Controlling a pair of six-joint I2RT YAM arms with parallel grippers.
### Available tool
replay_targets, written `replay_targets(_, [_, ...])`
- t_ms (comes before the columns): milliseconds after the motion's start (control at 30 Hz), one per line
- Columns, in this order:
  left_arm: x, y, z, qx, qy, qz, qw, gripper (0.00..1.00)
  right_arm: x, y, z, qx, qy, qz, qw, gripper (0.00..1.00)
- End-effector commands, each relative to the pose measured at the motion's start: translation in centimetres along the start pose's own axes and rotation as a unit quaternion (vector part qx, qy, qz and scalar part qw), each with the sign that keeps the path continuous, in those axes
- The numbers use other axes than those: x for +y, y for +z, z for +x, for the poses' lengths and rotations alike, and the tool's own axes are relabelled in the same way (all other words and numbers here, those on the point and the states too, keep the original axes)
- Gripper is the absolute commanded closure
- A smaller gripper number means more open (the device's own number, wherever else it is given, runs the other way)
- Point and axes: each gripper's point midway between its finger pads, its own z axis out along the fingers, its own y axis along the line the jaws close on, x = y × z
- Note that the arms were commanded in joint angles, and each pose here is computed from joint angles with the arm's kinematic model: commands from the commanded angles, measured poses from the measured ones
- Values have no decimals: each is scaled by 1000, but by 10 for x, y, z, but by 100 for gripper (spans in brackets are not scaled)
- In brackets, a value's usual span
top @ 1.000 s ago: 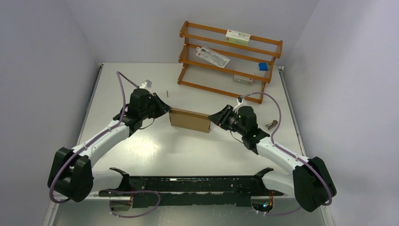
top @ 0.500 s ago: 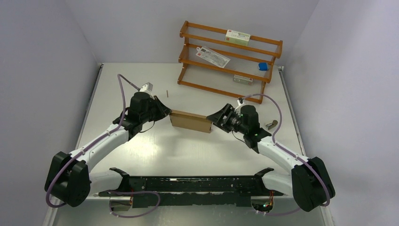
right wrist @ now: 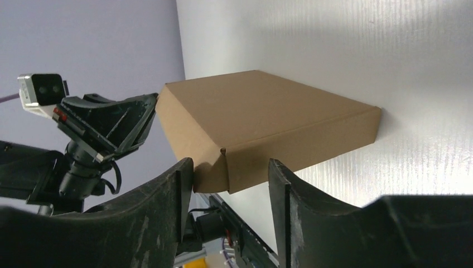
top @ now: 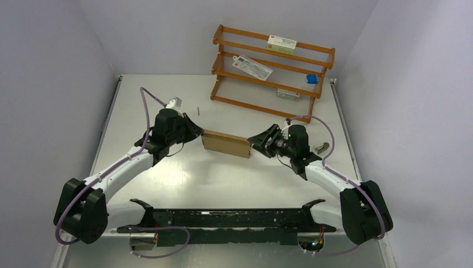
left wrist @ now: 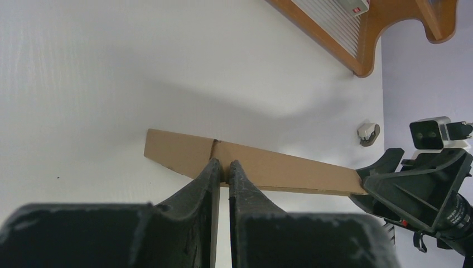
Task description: Fold the paper box
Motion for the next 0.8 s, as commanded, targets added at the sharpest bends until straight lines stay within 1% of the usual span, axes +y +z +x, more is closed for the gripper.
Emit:
replay_targets(0, [16,4,22,41,14,-28,999,90,-6,-1,8,13,11,-13,1000,48])
replay_targets(100, [16,6,22,42,15,-26,999,88,-14,0,13,16,15,-15,1000,61])
replay_targets(200, [17,7,22,43,16,-29,999,85,-19,0,15,15,13,-16,1000,64])
replay_targets(367, [18,10,23,43,17,-29,998,76,-29,2,16,8,-5,-9,1000,67])
replay_targets(600, [23,11,25,49,23,-38,998,61,-46,6,15,-2,-49,1,999,74])
replay_targets(767, [23,12,25,54,29,-41,997,47,-48,11,11,-3,-60,4,998,75])
